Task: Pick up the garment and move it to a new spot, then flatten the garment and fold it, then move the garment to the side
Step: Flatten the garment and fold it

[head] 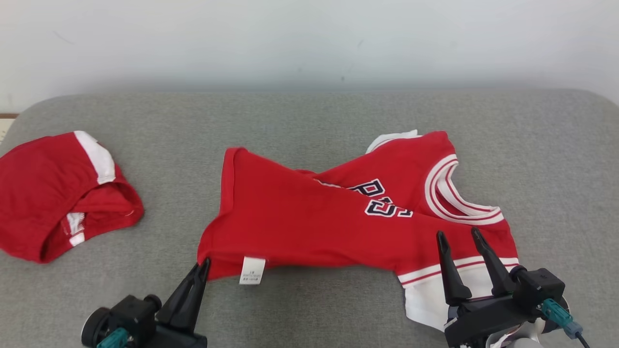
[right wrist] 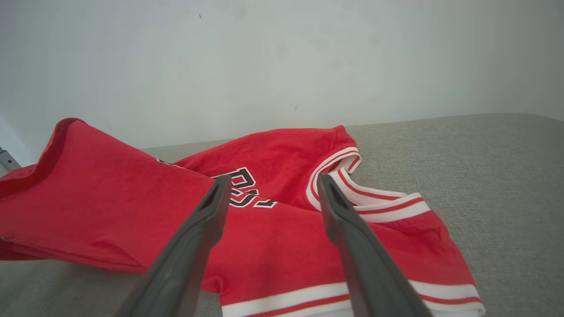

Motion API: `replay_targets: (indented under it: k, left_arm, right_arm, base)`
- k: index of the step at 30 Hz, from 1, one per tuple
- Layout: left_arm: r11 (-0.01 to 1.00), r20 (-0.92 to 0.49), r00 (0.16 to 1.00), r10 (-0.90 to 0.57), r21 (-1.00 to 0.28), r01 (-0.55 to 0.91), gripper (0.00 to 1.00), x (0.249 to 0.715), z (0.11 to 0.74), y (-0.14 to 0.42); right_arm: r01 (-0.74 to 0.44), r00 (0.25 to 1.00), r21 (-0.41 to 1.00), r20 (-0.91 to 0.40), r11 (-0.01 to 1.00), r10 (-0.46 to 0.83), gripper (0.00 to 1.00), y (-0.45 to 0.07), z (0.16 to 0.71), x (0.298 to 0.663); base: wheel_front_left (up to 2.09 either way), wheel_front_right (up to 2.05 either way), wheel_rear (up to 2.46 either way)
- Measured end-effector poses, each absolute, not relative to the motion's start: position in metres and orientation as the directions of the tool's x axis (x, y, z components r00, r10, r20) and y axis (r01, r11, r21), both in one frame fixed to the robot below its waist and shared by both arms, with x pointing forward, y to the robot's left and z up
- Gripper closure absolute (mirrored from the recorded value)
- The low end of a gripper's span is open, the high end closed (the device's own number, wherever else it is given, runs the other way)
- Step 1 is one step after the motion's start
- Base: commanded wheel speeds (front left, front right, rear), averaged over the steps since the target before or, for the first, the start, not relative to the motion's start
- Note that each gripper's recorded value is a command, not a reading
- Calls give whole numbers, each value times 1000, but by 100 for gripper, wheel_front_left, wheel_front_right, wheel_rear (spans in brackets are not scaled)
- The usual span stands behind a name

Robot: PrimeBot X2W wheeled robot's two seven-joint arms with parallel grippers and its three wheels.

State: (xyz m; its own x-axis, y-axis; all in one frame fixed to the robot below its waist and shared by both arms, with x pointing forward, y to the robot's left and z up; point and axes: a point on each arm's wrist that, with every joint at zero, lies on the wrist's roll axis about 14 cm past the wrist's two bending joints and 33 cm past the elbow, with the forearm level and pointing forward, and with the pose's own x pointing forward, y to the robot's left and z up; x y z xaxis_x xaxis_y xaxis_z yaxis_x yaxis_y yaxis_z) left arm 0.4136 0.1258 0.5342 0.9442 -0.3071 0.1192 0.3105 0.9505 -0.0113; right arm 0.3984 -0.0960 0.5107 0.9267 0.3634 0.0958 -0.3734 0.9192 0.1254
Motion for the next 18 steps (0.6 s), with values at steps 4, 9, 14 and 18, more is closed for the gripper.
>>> replay_targets:
  k: [4,9,14,18]
  left_arm:
    - [956,95,952,-290,-21,294,100,396,531,136]
    - [960,45,963,-266,-74,269,100,378,514,139]
    - [967,-10,973,-232,-113,230,100,358,496,144]
    - [981,-27,985,-170,-98,167,100,348,489,162]
  right_arm:
    - [-397,917,129,96,909,387,0,-88,511,399]
    - [-404,914,124,92,906,395,0,-87,510,398]
    - [-399,916,113,86,910,391,0,-92,509,398]
    - [-408,912,115,80,906,401,0,-90,508,395]
  base:
    - [0,0,0]
    - [0,0,0]
    - [0,0,0]
    - [0,0,0]
